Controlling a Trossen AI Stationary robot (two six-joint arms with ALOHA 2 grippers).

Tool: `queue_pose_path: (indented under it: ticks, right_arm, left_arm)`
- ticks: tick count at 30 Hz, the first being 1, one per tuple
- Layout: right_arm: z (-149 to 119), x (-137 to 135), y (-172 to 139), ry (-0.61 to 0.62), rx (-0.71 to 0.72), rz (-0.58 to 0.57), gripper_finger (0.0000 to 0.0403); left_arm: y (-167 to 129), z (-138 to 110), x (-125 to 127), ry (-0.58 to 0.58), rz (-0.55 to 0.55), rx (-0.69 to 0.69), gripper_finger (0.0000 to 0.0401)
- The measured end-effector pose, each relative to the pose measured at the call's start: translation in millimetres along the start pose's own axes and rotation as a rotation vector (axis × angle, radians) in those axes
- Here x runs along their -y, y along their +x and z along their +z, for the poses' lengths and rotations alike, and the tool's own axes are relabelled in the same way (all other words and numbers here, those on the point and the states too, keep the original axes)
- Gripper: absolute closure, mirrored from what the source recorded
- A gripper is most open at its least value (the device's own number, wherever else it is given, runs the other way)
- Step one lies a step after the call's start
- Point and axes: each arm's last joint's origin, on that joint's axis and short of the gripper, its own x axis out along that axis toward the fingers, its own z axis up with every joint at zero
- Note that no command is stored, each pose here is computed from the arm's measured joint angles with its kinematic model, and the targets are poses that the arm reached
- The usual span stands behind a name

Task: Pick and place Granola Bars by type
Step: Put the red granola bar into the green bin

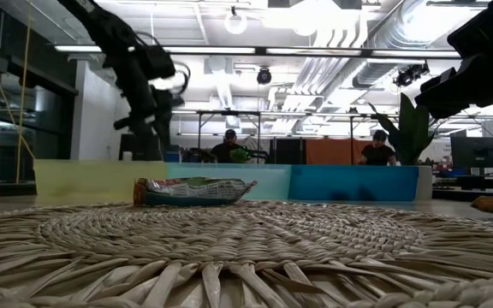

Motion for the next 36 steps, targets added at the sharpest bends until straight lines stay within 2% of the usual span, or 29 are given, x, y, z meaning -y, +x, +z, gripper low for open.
queue_pose_path:
  ticks: [6, 12, 17, 23, 30, 36]
  right_arm:
    - [0.0, 0.0, 0.0, 0.000, 0.000, 0.000, 0.0402]
    - [-0.1, 0.0, 0.0, 0.000, 0.000, 0.000, 0.0402]
    - [0.0, 0.0, 0.0, 0.000, 0.000, 0.001, 0.0402]
    - [0.0, 0.0, 0.0, 0.000, 0.000, 0.000, 0.0402]
    - [0.0, 0.0, 0.0, 0.000, 0.000, 0.000, 0.0402]
    - [0.0, 0.0, 0.0, 0.000, 0.000, 0.000, 0.0402]
  left_arm:
    - [-40.0, 0.5, 4.6, 0.060, -0.077, 0.111, 0.0226]
    - [-77.8, -6.4, 12.1, 0.181, -0.304, 0.175, 0.0226]
    - [-108.4, -26.1, 15.7, 0.319, -0.506, 0.148, 0.0226]
    - [-143.3, -44.9, 18.5, 0.383, -0.704, 0.185, 0.0226]
    - [-173.6, -64.2, 18.1, 0.417, -0.794, 0.237, 0.0226]
    - [-190.2, -93.3, 16.7, 0.435, -0.865, 0.146, 0.0226]
